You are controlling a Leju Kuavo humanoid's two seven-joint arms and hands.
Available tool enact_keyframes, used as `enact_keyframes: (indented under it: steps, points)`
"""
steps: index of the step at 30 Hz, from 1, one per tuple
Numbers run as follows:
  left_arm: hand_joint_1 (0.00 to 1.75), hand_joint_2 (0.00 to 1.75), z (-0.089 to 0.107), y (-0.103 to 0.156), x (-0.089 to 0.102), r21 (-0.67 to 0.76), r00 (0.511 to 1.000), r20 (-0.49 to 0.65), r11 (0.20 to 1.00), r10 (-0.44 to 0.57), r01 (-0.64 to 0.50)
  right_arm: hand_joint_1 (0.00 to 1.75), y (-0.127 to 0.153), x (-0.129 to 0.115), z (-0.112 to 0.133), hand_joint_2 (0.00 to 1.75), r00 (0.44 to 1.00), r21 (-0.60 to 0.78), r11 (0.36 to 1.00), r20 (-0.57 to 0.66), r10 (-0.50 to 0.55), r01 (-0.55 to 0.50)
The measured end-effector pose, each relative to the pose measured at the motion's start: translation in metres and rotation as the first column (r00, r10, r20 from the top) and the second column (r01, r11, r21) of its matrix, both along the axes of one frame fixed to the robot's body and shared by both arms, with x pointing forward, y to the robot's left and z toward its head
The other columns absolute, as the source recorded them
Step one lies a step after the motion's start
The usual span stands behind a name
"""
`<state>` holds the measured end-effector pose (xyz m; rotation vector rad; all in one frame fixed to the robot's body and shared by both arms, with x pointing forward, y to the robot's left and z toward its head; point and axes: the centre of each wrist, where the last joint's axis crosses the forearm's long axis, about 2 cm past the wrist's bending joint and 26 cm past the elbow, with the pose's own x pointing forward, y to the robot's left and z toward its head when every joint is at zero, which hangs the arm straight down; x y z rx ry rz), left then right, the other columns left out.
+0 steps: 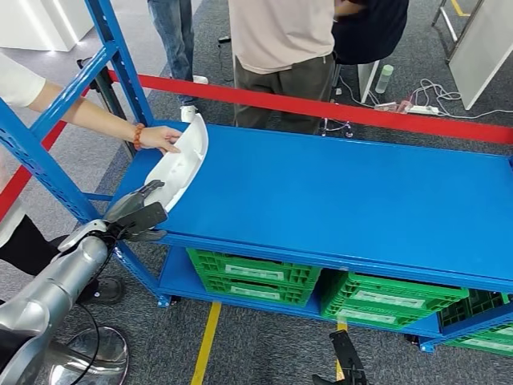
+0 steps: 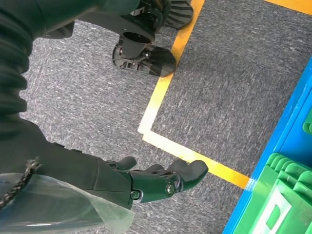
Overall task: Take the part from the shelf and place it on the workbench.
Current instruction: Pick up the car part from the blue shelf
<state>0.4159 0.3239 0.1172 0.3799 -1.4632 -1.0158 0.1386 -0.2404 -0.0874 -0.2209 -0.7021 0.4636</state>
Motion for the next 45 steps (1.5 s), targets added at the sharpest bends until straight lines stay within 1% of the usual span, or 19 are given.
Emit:
enact_keyframes:
  steps: [8,10,12,14,25,34,45]
  points:
    - [0.0,1.75,0.001,0.0,0.001,0.016,1.0,-0.005,1.0,-0.002,0.002,0.0,0.0,0.0,0.0,1.75,1.0,0.001,1.0,0.001,0.0,0.0]
    - [0.87,1.75,0.002,0.001,0.001,0.023,1.0,-0.007,1.0,-0.001,0.001,0.0,0.0,0.0,0.0,1.75,1.0,0.001,1.0,0.002,0.0,0.0]
    - [1.75,0.87,0.002,0.002,0.001,0.027,1.0,-0.009,1.0,0.002,-0.001,0.0,0.0,0.0,0.0,1.75,1.0,0.001,1.0,0.002,0.0,0.0]
    - [1.75,0.0,0.001,0.003,0.001,0.029,1.0,-0.012,1.0,0.003,-0.002,0.0,-0.001,0.0,0.0,1.75,1.0,0.0,1.0,0.002,0.001,-0.001]
    - [1.75,0.0,0.002,0.01,0.001,0.019,1.0,0.02,1.0,0.005,-0.006,0.0,-0.001,0.0,0.0,1.75,1.0,0.0,1.0,0.003,0.003,-0.003]
    - [1.75,0.0,0.019,0.015,0.012,0.022,0.997,0.071,1.0,0.01,-0.012,0.0,-0.001,0.0,0.0,1.75,1.0,-0.001,1.0,0.004,0.011,-0.011]
    - [1.75,0.0,0.021,0.017,0.013,0.013,0.996,0.09,1.0,0.006,-0.007,0.0,0.0,0.001,0.0,1.75,1.0,-0.001,1.0,0.005,0.019,-0.019]
